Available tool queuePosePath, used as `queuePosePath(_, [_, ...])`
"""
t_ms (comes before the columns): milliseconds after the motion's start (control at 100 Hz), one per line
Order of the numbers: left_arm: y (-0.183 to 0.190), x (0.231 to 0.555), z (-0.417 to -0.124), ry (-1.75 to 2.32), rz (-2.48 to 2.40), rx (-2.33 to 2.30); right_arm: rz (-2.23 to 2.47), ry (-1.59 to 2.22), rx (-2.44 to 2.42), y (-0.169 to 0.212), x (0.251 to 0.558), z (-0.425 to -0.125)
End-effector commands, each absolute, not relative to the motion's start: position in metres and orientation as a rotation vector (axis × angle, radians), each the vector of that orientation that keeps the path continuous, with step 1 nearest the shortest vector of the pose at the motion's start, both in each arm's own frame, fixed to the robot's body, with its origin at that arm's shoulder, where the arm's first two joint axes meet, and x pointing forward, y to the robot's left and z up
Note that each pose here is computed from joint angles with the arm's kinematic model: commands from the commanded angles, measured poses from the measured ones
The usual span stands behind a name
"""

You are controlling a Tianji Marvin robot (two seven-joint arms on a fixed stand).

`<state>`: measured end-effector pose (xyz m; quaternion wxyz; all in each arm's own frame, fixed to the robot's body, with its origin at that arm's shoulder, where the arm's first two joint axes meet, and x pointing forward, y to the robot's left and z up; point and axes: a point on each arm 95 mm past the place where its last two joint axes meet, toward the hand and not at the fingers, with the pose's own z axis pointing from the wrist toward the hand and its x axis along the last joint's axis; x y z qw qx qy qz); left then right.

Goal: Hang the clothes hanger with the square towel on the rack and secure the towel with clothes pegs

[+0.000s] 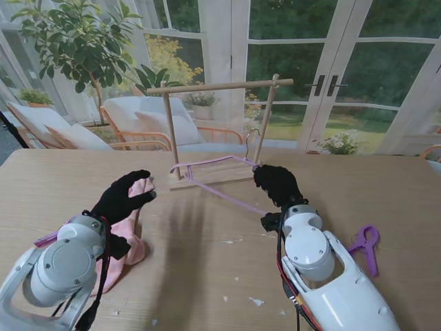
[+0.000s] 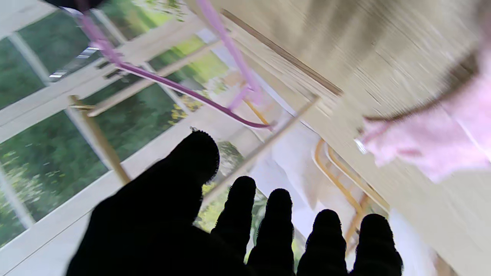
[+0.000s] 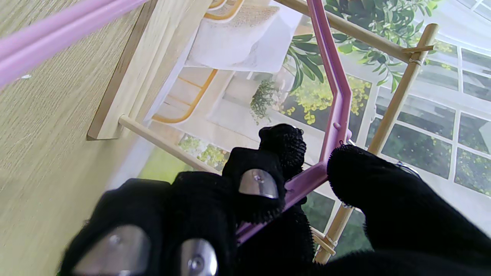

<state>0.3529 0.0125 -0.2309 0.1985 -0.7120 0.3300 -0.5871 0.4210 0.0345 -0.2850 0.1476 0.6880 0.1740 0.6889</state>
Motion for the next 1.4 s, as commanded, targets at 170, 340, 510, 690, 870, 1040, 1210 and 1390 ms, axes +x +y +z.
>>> queuePosePath(170, [0.054, 0.373, -0.272, 1.006, -1.311, -2.007, 2.009, 0.501, 2.008, 0.042, 0.419, -0.287])
queuePosePath(340, [0.065, 0.385, -0.300, 1.082, -1.120, -1.982, 2.018, 0.505, 2.003, 0.044, 0.420, -0.286])
queuePosePath(510, [0.068, 0.396, -0.320, 1.139, -0.988, -1.937, 2.023, 0.507, 2.005, 0.044, 0.420, -0.287])
queuePosePath(690, [0.068, 0.402, -0.337, 1.282, -0.864, -1.874, 2.021, 0.506, 2.019, 0.044, 0.421, -0.289])
queuePosePath(870, [0.066, 0.404, -0.351, 1.352, -0.826, -1.892, 2.023, 0.502, 2.025, 0.045, 0.420, -0.289])
queuePosePath(1040, [0.067, 0.406, -0.359, 1.357, -0.879, -1.882, 2.024, 0.499, 2.030, 0.045, 0.420, -0.288])
queuePosePath(1210, [0.078, 0.407, -0.353, 1.326, -0.979, -1.875, 2.024, 0.496, 2.037, 0.045, 0.419, -0.288])
queuePosePath(1390, [0.094, 0.406, -0.341, 1.242, -1.059, -1.845, 2.024, 0.492, 2.043, 0.044, 0.419, -0.288])
